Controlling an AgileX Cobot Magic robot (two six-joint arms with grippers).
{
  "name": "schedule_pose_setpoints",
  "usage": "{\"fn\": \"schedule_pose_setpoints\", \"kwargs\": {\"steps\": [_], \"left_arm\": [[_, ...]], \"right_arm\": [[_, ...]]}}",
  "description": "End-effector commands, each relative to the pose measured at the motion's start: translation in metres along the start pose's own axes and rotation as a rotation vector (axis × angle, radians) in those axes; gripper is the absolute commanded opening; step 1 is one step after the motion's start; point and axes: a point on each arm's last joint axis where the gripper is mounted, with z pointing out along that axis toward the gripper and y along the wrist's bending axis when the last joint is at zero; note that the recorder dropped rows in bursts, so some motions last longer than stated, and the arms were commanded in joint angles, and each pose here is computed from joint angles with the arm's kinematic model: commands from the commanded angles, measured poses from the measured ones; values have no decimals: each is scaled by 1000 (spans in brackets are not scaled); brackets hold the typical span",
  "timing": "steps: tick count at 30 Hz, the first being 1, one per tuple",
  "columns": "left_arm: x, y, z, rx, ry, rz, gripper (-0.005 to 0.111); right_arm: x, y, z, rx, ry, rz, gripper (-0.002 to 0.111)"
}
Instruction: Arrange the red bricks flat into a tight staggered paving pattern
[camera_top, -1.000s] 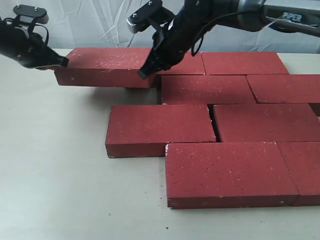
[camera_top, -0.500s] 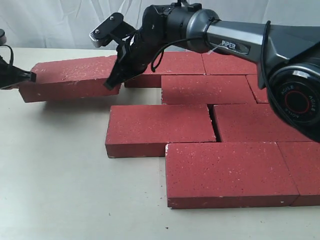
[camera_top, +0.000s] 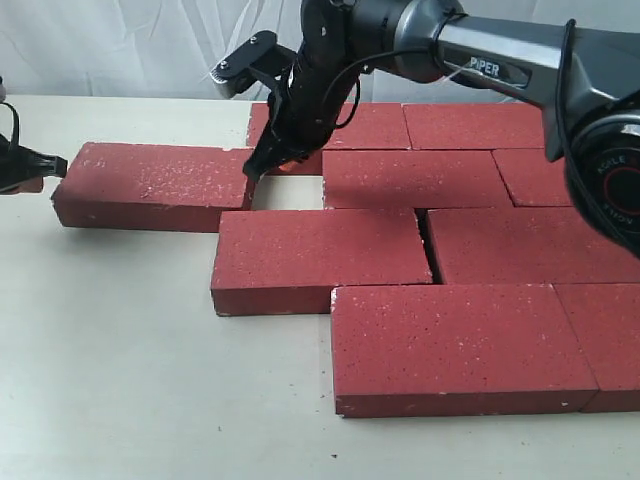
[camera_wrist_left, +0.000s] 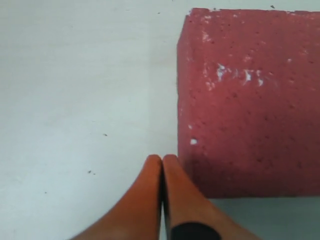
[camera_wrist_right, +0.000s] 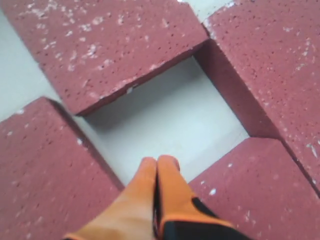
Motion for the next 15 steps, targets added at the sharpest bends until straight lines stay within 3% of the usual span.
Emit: {"fn": "schedule_pose_setpoints", "kwargs": {"steps": [1,4,7,11,15], "left_arm": [[-8,-16,-31,102,-2,62,0],[-8,-34,-49,222,39,86,0],[2,-59,-53,382,143,179,0],[13,-89,-38,462,232,253,0],[31,-118,-14,489,341,381,0]], "right_arm": [[9,-11,-42,17,100,-37,-1],[26,-27,-62,-3,140,30,-1],[49,-38,-78,-31,138,114,-1],[86,-38,-94,-66,124,192,-1],[116,-38,-98,20,16,225,-1]]}}
